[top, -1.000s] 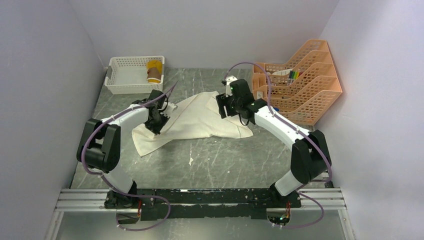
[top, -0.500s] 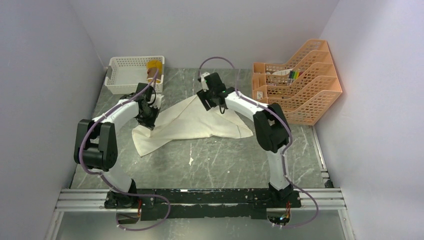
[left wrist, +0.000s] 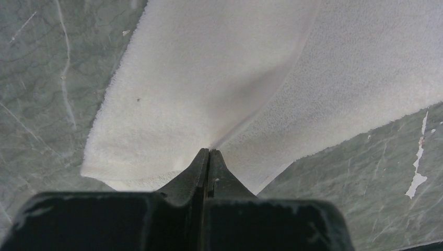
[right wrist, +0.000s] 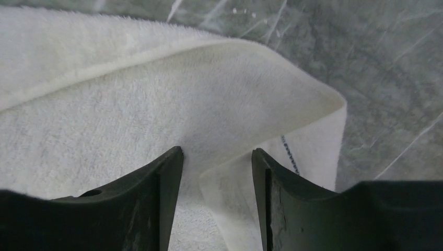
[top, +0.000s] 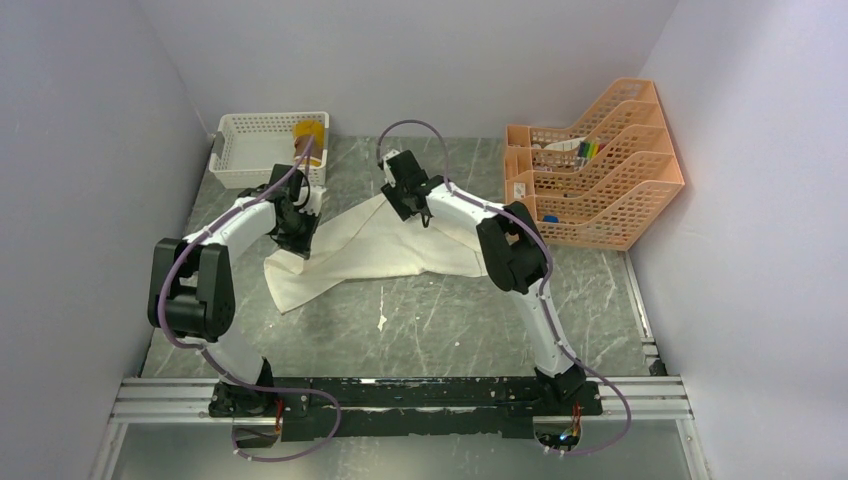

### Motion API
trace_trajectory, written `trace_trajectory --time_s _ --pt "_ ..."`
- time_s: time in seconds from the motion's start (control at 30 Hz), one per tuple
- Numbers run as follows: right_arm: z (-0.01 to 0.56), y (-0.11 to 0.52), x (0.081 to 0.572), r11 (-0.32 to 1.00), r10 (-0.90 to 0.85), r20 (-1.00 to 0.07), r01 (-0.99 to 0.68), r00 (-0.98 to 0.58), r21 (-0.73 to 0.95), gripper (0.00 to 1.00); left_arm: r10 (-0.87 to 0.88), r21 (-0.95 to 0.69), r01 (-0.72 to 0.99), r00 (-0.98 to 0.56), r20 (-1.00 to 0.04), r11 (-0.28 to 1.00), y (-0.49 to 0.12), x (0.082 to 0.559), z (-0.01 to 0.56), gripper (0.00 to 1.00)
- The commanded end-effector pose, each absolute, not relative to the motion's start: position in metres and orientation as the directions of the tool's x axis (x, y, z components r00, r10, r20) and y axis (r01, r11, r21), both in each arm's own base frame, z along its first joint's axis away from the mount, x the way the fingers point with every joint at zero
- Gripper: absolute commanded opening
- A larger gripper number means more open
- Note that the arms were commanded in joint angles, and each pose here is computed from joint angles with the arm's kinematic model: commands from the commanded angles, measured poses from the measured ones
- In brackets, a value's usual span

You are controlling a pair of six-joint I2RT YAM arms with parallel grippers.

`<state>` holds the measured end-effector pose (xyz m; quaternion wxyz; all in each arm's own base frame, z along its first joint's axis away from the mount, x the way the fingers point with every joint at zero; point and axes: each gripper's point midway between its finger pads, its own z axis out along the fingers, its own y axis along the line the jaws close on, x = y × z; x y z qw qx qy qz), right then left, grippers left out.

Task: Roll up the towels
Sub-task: Flatten out the towel at the center of the board.

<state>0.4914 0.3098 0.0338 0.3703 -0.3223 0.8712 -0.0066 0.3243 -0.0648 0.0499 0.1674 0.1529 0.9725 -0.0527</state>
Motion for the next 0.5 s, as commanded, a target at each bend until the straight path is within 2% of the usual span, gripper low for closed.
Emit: trace_trajectory --time_s 0.0,0.23,0.33,0.47 --pt "0.026 0.297 0.496 0.812 -0.564 -0.608 -0.507 -0.559 -0.287 0.51 0.267 -0.087 0.318 -0.892 -0.365 0.944 -0.068 0.332 0.054 0.07" --pt "0.022 0.285 0.492 0.826 -0.555 -0.602 -0.463 -0.574 -0.321 0.46 0.265 -0.095 0.32 -0.891 -0.369 0.943 -0.068 0.335 0.054 0.07" --pt "0.032 0.278 0.489 0.833 -0.548 -0.632 -0.428 -0.547 -0.352 0.55 0.265 -0.095 0.32 -0.891 -0.369 0.943 -0.068 0.335 0.054 0.07" --pt "0.041 0.27 0.485 0.834 -0.55 -0.641 -0.395 -0.535 -0.385 0.57 0.263 -0.097 0.319 -0.89 -0.372 0.943 -0.068 0.336 0.054 0.07"
